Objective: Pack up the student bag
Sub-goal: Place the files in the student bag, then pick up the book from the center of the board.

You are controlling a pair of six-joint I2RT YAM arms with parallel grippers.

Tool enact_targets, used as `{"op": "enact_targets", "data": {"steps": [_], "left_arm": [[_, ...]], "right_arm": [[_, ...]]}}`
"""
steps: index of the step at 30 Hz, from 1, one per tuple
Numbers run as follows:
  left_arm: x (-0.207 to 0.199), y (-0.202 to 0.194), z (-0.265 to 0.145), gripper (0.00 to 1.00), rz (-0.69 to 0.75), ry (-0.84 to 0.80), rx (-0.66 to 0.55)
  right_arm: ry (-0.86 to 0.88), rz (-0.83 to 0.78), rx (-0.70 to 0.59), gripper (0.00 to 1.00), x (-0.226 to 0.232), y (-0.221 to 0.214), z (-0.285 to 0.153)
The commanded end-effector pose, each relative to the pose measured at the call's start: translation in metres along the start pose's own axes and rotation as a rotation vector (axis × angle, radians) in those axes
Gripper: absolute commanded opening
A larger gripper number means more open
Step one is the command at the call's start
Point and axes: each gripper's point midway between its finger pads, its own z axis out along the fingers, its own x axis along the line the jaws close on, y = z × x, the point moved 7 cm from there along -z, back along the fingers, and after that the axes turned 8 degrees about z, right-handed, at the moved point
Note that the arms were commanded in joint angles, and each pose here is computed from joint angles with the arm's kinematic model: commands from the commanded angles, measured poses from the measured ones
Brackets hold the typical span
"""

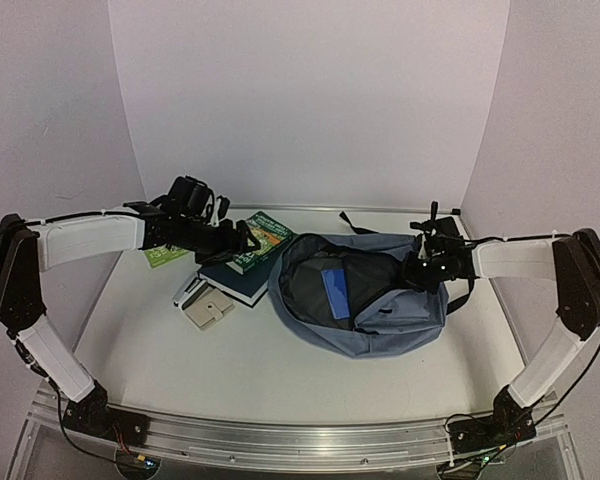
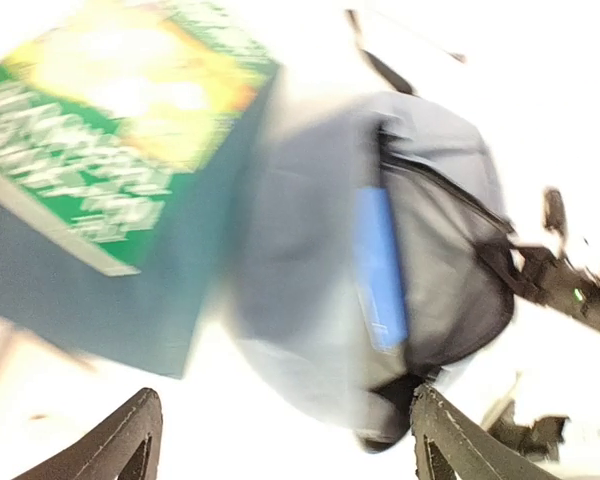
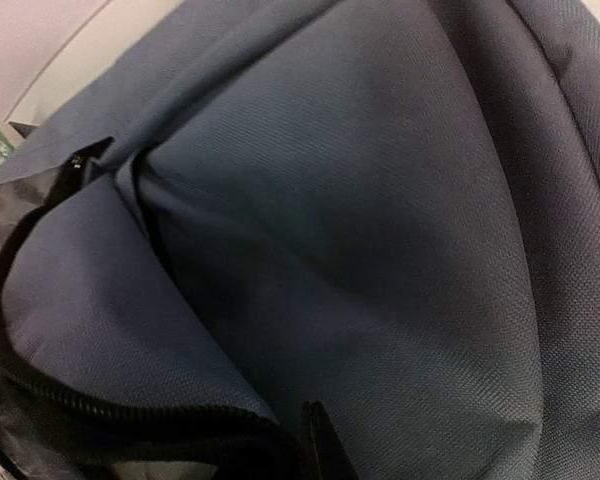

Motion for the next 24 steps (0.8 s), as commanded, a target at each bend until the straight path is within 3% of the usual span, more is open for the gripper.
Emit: {"op": "enact_targets", "data": {"steps": [1, 3, 7, 11, 13, 24], "left_arm": [[0.017, 0.007, -0.031, 0.87, -0.031, 0.039, -0.056], [0.022, 0.009, -0.039, 0.88, -0.040, 0.049, -0.078], [0.032, 0.013, -0.046, 0.91, -0.048, 0.059, -0.100], [0.058, 0.019, -0.046, 0.91, -0.118, 0.046, -0.115], [0.072, 0.024, -0.045, 0.92, -0.162, 0.023, -0.143], [0.138, 0.050, -0.006, 0.90, -0.306, -0.098, -0.207]], "right_arm": [[-0.016, -0.014, -0.036, 0.21, -0.002, 0.004, -0.001], [0.013, -0.030, -0.053, 0.30, 0.005, 0.007, -0.011], [0.094, -0.074, -0.088, 0.68, 0.022, 0.015, -0.040], [0.151, -0.102, -0.110, 0.94, 0.034, 0.017, -0.071], [0.171, -0.110, -0.129, 0.98, 0.038, 0.018, -0.087], [0.249, -0.113, -0.241, 0.98, 0.057, 0.030, -0.151]]}}
